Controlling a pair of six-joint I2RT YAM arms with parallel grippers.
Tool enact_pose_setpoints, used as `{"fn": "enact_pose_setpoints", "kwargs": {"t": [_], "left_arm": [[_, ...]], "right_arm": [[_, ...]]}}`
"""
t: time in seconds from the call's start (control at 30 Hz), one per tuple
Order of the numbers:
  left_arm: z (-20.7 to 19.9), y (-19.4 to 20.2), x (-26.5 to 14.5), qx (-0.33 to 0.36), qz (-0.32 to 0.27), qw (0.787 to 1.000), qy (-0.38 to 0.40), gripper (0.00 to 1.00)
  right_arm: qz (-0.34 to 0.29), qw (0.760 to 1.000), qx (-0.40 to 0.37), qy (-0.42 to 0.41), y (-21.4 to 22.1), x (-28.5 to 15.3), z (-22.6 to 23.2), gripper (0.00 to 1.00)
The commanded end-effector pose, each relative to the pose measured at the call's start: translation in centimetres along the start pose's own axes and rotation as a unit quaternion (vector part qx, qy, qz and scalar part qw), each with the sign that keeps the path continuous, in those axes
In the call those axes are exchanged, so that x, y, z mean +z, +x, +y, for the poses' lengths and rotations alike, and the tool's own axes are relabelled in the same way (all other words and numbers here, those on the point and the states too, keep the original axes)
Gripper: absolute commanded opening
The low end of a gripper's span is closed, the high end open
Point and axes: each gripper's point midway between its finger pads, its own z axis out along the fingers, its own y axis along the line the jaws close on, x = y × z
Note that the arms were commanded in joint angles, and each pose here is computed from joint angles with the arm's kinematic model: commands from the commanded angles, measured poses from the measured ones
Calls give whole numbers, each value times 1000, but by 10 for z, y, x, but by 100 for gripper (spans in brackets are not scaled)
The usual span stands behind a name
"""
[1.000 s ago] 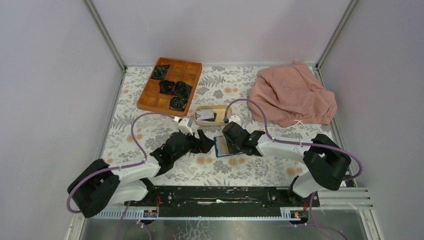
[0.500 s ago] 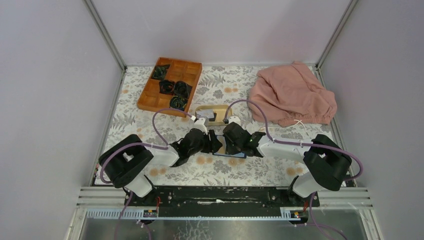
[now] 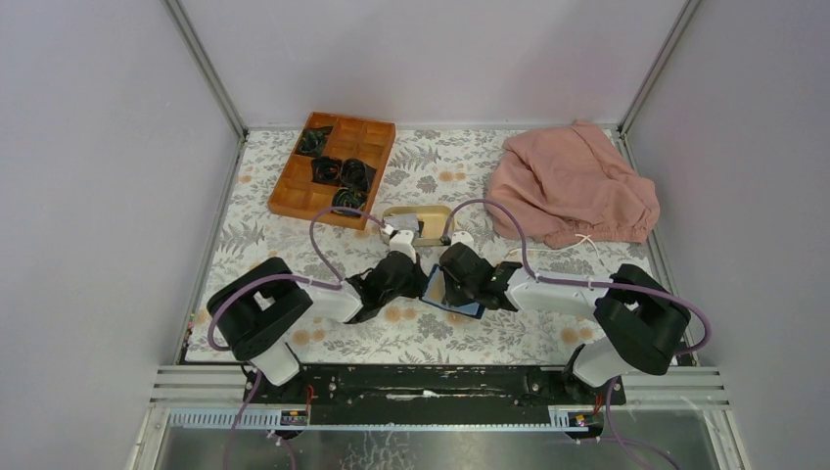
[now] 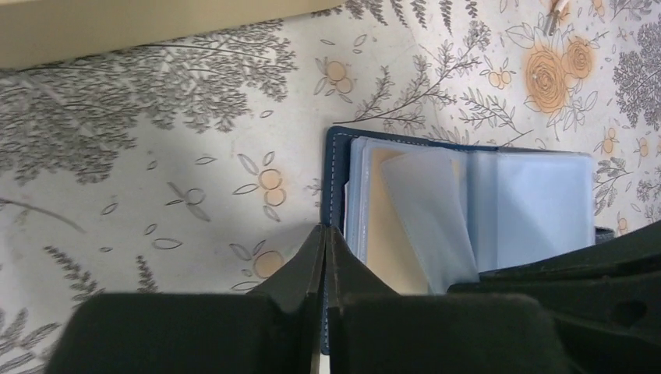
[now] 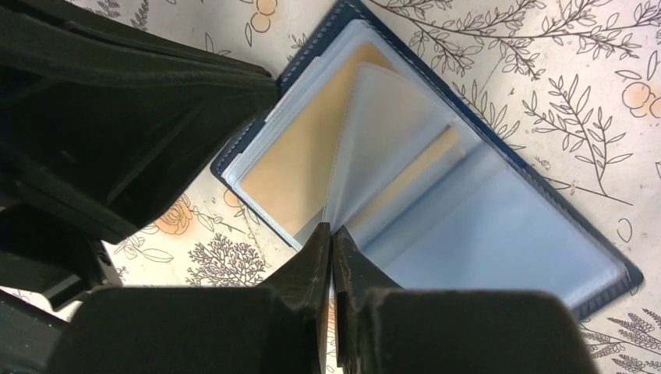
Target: Take the credit cards out of the card holder
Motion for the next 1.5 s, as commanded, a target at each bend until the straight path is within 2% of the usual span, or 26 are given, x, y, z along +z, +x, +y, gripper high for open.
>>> {"fn": "enact_pose_setpoints", "kwargs": {"t": [0.0,0.17,0.33,0.47,0.67,1.03,1.27,1.3,1.4,1.47], "left_arm": [[-9,4,10,31,4,999,-12,0],[-6,4,10,17,-1,1000,-26,0],[2,-14,-11,-4,-39,998,-48,24],[-2,-32,-30,-16,-68,997,-40,32],[-30,-26,-34,-9,-52,999,-1,32],[-32,28,2,39,32,998,-25,18],[-45,29,10,30,28,999,4,17],[-47,28,11,31,27,999,7,17],[-49,27,13,32,28,999,11,17],[-50,30,14,32,31,999,14,17]], "right_arm": [[-30,999,23,-33,-16,-6,14,3],[-37,998,31,-29,-16,-6,11,0],[-55,997,32,-32,-20,-13,8,0],[-73,997,19,-32,-24,-20,5,0],[-102,993,12,-56,-32,-31,9,0],[-87,994,14,-65,-26,-25,13,0],[-82,995,10,-63,-22,-25,11,1],[-80,995,10,-63,-21,-25,11,6],[-82,995,11,-56,-22,-27,8,41],[-87,995,12,-53,-23,-30,6,55]]}}
